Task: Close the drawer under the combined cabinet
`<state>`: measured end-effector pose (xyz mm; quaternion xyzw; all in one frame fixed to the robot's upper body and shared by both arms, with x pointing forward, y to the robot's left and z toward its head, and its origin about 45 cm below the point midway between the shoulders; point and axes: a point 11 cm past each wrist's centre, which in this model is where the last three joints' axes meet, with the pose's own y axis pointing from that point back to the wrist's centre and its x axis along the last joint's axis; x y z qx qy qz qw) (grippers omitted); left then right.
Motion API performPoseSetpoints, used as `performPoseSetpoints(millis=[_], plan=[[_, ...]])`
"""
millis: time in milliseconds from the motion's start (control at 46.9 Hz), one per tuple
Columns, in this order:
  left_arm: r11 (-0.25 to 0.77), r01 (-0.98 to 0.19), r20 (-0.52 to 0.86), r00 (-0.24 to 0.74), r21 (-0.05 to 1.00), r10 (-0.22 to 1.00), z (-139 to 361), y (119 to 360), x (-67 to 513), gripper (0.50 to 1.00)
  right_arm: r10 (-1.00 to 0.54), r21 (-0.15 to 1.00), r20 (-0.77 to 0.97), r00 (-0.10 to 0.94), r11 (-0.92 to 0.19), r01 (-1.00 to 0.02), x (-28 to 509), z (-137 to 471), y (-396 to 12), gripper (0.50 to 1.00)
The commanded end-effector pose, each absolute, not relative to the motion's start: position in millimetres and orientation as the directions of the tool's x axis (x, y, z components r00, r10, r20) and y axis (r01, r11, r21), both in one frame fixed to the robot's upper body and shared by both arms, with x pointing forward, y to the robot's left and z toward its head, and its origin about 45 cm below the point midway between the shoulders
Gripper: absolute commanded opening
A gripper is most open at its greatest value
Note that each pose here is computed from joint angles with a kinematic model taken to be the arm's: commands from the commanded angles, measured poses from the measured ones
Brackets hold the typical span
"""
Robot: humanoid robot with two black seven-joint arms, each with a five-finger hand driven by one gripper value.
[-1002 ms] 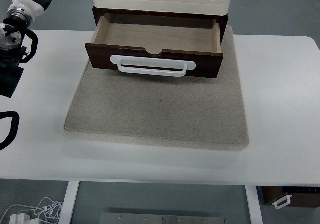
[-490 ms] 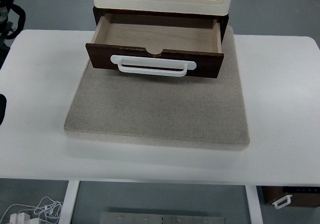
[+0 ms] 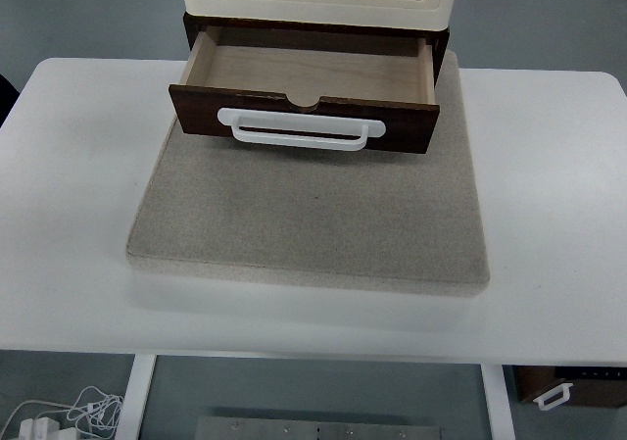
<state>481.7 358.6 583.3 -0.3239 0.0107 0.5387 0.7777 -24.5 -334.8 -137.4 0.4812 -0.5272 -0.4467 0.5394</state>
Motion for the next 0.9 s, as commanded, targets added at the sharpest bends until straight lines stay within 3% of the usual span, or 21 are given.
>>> performPoseSetpoints(millis=[0,149,490,682,874], plan=[[0.274,-0.821,-0.294,0.458,-0.5,0.839,594.7,342.5,468.8,1.0,-0.989,0.99,0.139,0.045,0.138,-0.026,-24.4,-137.4,-334.8,0.952],[0.386,-0.776,-0.196,0.535,-0.499,0.822,603.9,306.8,448.6,1.0,-0.989,0.99,0.139,0.045,0.138,-0.026,-24.4,-137.4,-334.8,0.952],[0.597,-0.7,0.024,0.641,-0.393,0.767,584.1,228.3,409.9,1.0,-0.989,0.99,0.139,0.045,0.138,-0.026,-24.4,-137.4,-334.8,0.952],[0.741,-0.634,0.235,0.702,-0.223,0.672,541.5,187.5,385.0,1.0,-0.989,0.99,0.139,0.045,0.138,-0.026,-24.4,-137.4,-334.8,0.952],[0.834,-0.551,0.297,0.794,-0.014,0.53,501.1,164.8,365.6,1.0,-0.989,0.99,0.139,0.045,0.138,-0.026,-24.4,-137.4,-334.8,0.952]])
